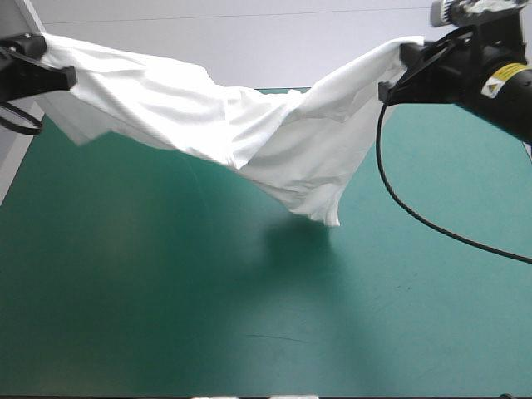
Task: Fold the cloth
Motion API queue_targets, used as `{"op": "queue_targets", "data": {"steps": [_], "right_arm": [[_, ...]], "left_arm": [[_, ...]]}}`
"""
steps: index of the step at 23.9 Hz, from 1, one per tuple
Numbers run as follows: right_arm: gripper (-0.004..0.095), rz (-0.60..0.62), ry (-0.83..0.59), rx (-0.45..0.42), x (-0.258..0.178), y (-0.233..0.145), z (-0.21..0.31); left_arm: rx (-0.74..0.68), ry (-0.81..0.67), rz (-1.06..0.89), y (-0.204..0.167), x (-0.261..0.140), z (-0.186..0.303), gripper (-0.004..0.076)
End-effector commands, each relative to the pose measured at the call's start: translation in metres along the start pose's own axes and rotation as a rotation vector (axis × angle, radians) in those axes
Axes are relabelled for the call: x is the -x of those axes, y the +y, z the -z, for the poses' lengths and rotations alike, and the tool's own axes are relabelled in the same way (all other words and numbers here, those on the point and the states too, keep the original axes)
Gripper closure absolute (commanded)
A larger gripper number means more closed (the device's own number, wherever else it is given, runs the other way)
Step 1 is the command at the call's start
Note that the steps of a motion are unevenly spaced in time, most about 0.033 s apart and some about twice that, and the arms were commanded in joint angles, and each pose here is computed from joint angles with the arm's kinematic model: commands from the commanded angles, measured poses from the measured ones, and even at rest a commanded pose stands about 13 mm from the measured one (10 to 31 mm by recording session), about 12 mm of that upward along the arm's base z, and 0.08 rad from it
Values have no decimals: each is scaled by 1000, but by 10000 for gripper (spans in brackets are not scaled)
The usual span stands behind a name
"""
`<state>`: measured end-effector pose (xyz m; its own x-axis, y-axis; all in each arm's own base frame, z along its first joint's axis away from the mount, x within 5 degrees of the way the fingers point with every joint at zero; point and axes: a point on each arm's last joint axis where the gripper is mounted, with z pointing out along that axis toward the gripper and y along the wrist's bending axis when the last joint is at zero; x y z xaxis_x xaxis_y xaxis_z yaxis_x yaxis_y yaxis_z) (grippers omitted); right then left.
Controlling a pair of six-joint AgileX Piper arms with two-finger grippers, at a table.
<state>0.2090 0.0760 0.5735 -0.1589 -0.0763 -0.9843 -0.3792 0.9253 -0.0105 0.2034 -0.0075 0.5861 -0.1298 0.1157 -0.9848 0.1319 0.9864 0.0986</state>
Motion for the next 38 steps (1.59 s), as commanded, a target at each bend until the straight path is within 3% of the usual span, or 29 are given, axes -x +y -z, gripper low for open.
{"op": "queue_targets", "data": {"steps": [1,4,8,13,17,19,29,38], "right_arm": [[925,25,-245,-10,42,2,56],[925,28,-304,-3,55,4,83],[925,37,-298,-2,57,6,96],[925,27,-78,30,36,6,64],[925,19,85,39,12,4,15],[925,27,145,41,-2,3,-10],[925,97,235,-26,-66,-12,-148],[925,88,181,-38,-128,-18,-255]], "left_arm": [[-14,-270,-21,-7,44,57,705],[-5,-327,-42,-9,56,83,705],[-41,-162,-45,-13,42,82,705],[-90,117,2,-14,9,54,705],[-119,353,56,-12,-46,-4,705],[-122,398,85,-12,-70,-26,705],[-55,388,142,-3,-142,-118,705],[-28,403,205,5,-211,-221,705]]}}
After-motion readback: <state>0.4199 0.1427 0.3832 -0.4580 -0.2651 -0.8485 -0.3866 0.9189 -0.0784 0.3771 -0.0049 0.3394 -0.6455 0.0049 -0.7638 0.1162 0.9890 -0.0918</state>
